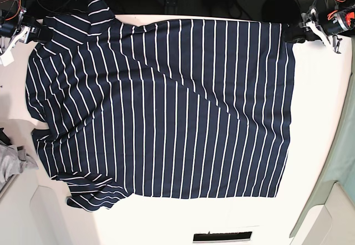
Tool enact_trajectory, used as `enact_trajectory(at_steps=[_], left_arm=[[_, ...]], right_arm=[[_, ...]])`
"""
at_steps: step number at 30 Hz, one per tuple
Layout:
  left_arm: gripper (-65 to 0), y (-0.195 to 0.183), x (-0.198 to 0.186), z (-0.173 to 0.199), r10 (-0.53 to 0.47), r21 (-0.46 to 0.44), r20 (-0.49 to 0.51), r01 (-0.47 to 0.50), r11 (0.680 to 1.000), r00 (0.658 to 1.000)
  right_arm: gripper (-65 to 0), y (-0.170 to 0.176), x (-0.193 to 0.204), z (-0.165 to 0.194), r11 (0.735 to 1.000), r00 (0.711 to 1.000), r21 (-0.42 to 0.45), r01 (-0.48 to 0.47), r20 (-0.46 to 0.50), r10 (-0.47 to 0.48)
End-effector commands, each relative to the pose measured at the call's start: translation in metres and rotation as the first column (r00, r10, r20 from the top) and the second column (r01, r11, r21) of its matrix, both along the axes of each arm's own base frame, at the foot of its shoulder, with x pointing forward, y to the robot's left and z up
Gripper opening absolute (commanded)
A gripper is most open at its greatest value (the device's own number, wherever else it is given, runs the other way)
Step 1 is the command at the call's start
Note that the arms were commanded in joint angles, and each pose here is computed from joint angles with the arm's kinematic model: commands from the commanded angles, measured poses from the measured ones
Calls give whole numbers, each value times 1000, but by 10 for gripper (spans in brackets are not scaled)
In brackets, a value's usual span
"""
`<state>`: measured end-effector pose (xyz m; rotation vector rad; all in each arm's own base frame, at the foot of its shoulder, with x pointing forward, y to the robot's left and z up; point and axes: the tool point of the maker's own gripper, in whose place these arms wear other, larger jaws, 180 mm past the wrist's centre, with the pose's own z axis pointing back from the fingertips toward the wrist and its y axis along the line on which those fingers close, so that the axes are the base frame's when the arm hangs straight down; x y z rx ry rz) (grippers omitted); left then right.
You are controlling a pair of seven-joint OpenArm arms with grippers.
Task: Layout the t-shirt on the table in an organized manner, then fold the t-shirt properly
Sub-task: 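Grasp the shirt's collar-side edge with both grippers, then lift the held edge with both grippers and fold it over the shirt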
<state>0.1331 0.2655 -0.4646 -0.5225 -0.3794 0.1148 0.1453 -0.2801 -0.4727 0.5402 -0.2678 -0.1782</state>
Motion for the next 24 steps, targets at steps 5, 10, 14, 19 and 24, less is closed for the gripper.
enact_trajectory(at_steps=[5, 10, 14, 19, 24], left_arm=[[-566, 1, -7, 0, -3, -7, -36, 3, 1000, 999], [-650, -3, 3, 8, 36, -62, 5, -35, 997, 999], [-650, 0, 18, 27, 85, -110, 71, -77, 991, 994], [-650, 12, 29, 52, 106, -120, 129, -91, 989, 986], [-650, 8, 31, 73, 84, -160, 156, -58, 985, 984]], right_arm=[[-609, 1, -13, -6, 999, 998, -16, -37, -59, 36], [-650, 1, -12, -5, 999, 998, -17, -38, -60, 37], [-650, -2, -17, -3, 998, 995, -17, -58, -85, 56], [-650, -13, -20, 7, 998, 993, -11, -66, -101, 65], [-650, -13, -21, 22, 994, 989, 51, -96, -105, 101]])
